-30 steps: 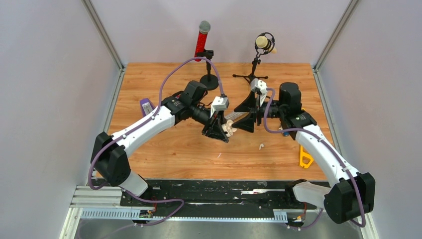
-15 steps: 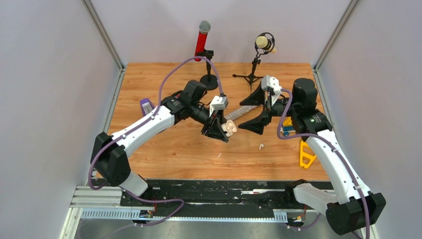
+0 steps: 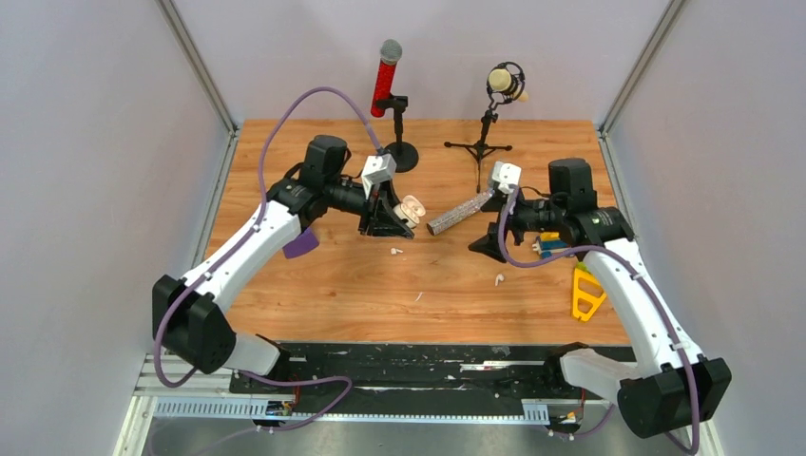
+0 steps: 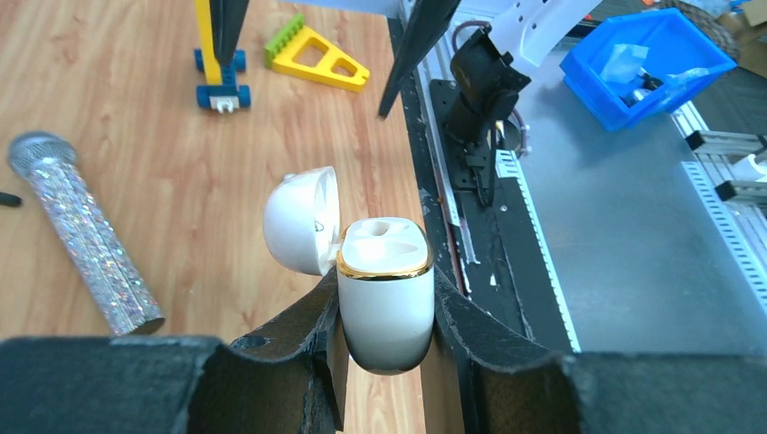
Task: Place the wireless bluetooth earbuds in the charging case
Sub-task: Pick up the left earbud from the center of the board.
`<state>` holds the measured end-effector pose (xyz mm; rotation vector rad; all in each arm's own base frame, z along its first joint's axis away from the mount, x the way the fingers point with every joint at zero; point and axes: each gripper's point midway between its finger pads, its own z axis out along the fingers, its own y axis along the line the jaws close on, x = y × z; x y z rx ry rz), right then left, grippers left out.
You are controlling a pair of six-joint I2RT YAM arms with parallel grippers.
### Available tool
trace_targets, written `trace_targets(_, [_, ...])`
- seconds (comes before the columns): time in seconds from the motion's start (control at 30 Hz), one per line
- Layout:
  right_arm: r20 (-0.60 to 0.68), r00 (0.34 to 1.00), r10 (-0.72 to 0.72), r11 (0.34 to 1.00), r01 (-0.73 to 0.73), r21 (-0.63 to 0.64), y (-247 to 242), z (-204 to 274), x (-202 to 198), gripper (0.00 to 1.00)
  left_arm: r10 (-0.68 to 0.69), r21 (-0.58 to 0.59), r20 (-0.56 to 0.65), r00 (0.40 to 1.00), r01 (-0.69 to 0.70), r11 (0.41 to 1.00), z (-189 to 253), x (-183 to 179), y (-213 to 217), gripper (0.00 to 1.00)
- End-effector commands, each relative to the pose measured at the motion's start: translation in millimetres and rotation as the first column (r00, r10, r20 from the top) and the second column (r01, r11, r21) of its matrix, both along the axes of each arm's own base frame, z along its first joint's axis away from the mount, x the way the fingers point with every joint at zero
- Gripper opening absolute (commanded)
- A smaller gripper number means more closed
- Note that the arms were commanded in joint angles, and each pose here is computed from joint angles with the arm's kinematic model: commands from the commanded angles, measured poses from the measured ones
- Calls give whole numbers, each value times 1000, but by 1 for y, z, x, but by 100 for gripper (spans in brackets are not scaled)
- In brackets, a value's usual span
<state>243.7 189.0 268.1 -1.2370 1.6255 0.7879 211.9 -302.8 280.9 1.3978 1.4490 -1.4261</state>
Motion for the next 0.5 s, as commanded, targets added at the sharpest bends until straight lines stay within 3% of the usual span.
trace_targets(0.0, [-19, 997, -69, 977, 63, -203, -28, -51, 10, 100, 5, -85, 100, 995, 4, 996, 32, -5, 7, 5])
trace_targets(0.17, [-109, 982, -154, 906, 96, -413, -57, -111, 22, 100, 53, -119, 133, 990, -37, 992, 40, 7, 13, 4])
trace_targets(0.3, [-237, 951, -197, 809, 21, -588, -84, -162, 22, 100, 149, -192, 143, 978, -120, 974, 59, 32, 13, 4])
trace_targets(0.47, [-321, 924, -207, 786, -38, -617, -90, -188, 35, 100, 287, -208, 83, 954, -265, 941, 58, 58, 11, 3])
